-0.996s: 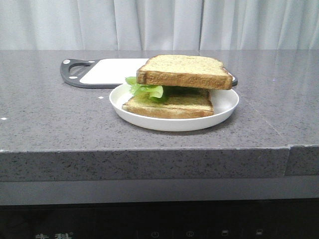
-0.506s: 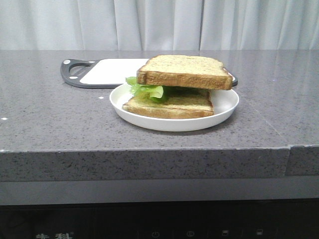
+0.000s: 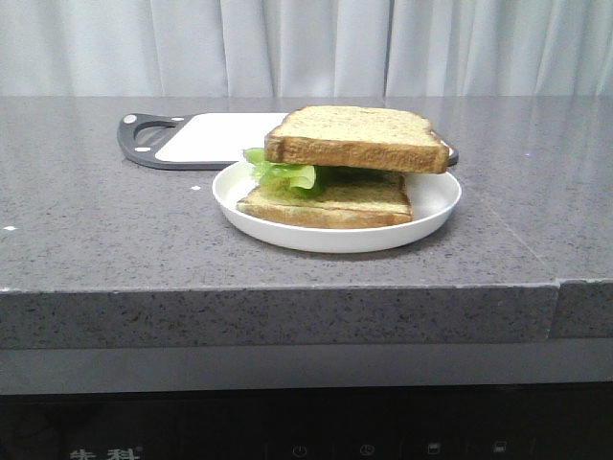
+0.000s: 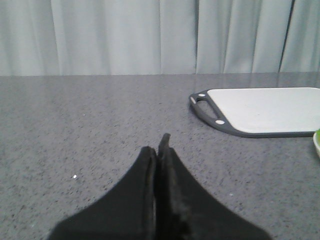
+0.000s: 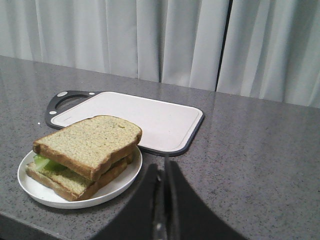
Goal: Left arm grabs bread, right arm adds lettuce
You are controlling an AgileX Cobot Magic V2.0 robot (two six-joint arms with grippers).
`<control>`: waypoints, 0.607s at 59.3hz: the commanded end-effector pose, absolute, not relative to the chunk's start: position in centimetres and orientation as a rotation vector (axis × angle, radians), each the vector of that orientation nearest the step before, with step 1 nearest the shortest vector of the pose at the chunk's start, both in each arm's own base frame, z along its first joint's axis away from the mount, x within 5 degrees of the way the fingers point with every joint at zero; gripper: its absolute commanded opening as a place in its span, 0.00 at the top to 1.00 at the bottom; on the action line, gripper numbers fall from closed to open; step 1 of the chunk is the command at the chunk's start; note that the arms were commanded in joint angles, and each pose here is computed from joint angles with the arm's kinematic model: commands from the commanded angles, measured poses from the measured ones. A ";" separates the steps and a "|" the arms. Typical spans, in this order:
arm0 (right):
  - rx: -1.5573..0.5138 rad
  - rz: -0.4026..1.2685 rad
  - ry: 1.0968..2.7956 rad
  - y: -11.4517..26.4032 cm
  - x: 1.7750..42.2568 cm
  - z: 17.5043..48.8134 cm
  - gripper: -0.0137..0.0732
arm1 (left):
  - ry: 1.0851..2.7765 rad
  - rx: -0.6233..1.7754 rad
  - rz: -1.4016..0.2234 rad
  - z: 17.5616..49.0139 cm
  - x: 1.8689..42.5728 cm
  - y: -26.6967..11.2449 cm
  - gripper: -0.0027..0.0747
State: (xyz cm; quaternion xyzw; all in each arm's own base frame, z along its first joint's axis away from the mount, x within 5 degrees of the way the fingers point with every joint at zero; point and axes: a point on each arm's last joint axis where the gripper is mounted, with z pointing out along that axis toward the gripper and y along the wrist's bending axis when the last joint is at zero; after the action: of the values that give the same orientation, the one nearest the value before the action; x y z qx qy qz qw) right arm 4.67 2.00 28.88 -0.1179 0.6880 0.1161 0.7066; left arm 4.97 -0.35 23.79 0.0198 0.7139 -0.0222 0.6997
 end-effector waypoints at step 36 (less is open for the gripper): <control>-0.230 0.231 1.438 1.7 4.6 30.4 0.91 | 1.536 -0.021 -0.019 20.5 5.5 0.0 0.99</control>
State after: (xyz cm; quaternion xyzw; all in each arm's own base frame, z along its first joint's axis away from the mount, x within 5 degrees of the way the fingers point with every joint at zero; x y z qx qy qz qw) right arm 4.67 2.00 28.88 -0.1183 0.6880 0.1153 0.7067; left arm 5.62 -0.06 19.81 -0.0008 0.7298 -0.0041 0.6837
